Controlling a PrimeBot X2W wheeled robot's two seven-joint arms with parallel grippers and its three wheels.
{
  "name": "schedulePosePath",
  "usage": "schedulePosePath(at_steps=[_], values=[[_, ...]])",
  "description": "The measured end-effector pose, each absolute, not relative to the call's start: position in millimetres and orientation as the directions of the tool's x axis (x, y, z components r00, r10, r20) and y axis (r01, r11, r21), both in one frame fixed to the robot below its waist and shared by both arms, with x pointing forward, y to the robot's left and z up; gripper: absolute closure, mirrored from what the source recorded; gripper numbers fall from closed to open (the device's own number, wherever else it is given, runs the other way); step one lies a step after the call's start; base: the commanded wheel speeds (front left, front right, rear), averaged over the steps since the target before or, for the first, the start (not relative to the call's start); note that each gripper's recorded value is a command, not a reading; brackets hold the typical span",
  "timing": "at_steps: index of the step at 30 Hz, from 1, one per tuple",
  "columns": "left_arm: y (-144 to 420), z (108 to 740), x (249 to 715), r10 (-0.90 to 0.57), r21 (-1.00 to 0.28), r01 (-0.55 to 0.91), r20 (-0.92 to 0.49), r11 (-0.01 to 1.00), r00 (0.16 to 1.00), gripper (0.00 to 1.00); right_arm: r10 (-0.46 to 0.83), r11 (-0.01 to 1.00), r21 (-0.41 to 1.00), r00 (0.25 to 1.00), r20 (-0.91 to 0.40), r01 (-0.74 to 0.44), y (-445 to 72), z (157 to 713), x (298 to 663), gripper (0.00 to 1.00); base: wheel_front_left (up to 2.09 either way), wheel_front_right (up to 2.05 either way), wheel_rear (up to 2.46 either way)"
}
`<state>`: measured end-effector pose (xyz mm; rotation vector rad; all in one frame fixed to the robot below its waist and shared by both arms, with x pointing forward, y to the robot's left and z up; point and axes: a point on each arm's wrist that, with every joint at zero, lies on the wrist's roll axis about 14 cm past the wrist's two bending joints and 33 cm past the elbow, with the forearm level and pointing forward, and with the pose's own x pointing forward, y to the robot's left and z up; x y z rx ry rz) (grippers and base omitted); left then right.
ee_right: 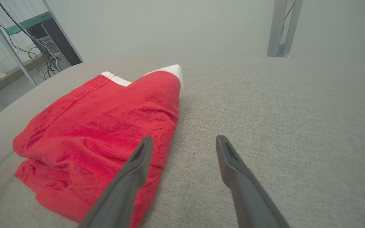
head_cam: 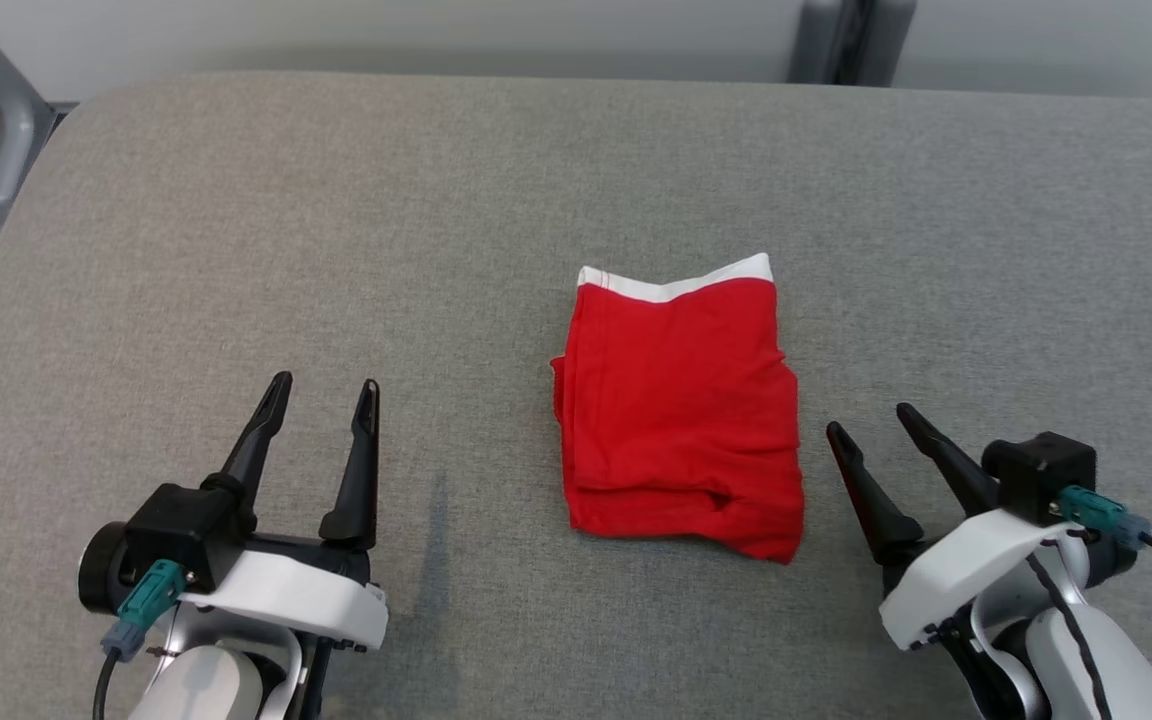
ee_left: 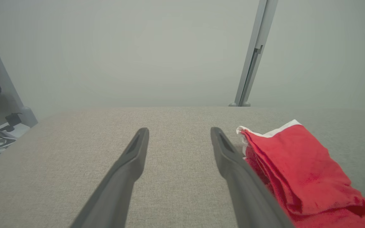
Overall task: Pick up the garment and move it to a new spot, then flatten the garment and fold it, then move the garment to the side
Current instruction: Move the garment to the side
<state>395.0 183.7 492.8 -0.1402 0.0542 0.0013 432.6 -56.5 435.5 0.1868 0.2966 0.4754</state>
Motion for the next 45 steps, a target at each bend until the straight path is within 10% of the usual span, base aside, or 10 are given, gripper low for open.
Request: schedulePosePath(at_steps=[12, 13, 14, 15, 45], values=[[183.2, 475.9, 405.1, -0.005, -0.144, -0.007, -0.081, 0.99, 0.997, 0.0, 0.619, 0.784, 0.333, 0.698, -0.36, -0.524, -4.0, 388.9, 427.8, 0.0, 0.0, 0.0, 0.0], [182.4, 476.8, 405.8, -0.008, -0.145, -0.004, -0.078, 0.989, 0.997, 0.0, 0.619, 0.784, 0.334, 0.695, -0.366, -0.523, -4.0, 387.8, 428.3, 0.28, 0.0, 0.0, 0.0], [181.9, 476.7, 405.9, -0.009, -0.145, -0.003, -0.078, 0.989, 0.997, 0.0, 0.623, 0.781, 0.34, 0.689, -0.37, -0.524, -2.8, 387.5, 428.2, 0.78, 0.0, 0.0, 0.0], [181.2, 476.9, 405.9, -0.012, -0.146, 0.0, -0.078, 0.989, 0.997, 0.0, 0.628, 0.777, 0.347, 0.683, -0.373, -0.525, -1.4, 387.5, 428.0, 1.0, 0.0, 0.0, 0.0], [57.0, 489.3, 462.3, -0.363, -0.202, 0.355, -0.006, 0.913, 0.932, 0.0, 0.239, 0.97, 0.075, 0.848, -0.473, -0.232, -209.4, 410.1, 395.1, 1.0, 0.0, 0.0, 0.0]])
